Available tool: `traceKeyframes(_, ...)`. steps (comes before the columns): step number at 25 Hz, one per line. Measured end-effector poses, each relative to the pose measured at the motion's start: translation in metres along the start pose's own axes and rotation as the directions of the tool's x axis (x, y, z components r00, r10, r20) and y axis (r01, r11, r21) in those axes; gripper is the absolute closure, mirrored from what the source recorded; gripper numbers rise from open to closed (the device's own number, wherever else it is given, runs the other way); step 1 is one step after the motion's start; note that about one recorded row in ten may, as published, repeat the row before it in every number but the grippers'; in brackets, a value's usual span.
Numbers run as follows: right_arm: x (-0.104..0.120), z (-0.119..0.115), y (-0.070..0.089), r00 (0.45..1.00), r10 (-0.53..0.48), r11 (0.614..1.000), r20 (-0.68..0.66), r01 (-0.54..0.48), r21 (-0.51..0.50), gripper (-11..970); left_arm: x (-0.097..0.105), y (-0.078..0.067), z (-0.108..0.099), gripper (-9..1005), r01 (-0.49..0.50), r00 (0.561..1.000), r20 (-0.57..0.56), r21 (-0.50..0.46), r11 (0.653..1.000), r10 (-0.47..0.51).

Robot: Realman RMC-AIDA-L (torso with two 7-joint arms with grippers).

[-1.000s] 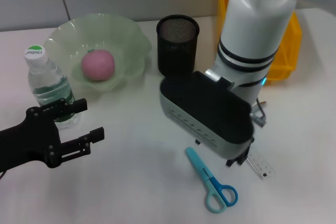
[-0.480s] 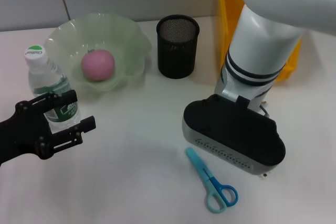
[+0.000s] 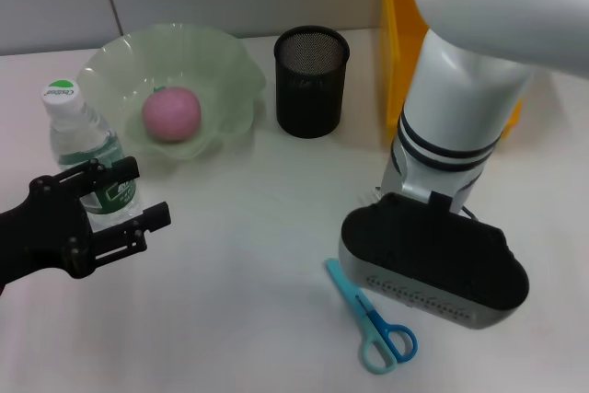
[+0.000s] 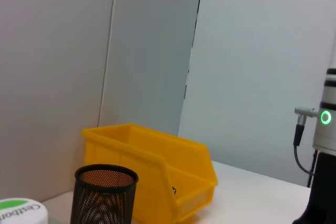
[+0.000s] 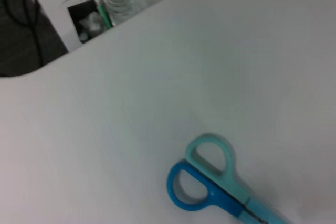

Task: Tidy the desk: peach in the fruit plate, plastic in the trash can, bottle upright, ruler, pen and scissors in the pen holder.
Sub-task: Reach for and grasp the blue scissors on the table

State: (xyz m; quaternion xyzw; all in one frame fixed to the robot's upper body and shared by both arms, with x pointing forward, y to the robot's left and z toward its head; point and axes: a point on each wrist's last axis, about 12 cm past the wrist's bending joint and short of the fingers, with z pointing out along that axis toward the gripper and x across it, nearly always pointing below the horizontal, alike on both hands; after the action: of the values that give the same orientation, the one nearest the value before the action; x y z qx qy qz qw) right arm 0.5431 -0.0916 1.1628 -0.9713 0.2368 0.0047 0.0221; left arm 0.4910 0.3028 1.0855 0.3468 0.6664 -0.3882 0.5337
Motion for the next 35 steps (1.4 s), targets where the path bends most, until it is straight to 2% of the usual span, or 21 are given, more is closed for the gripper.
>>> traceKeyframes(13,-0.002,0.012,-0.001,0.989,-0.142,0.99,0.029,0.142,-0.021,399,0.003,-0.003,-0.002,242,0.015,1.0,-0.001,0.005,1.0,-0.015)
traceKeyframes(26,0.002,0.025,-0.013,0.95,-0.31,0.951,0.031,0.309,0.017,414,0.002,-0.002,0.0,241,0.023,1.0,0.005,0.002,1.0,-0.023)
traceKeyframes(35,0.004,0.028,-0.016,0.924,-0.379,0.925,0.046,0.379,0.011,425,0.002,-0.002,-0.001,241,0.032,0.999,0.006,0.002,0.999,-0.032)
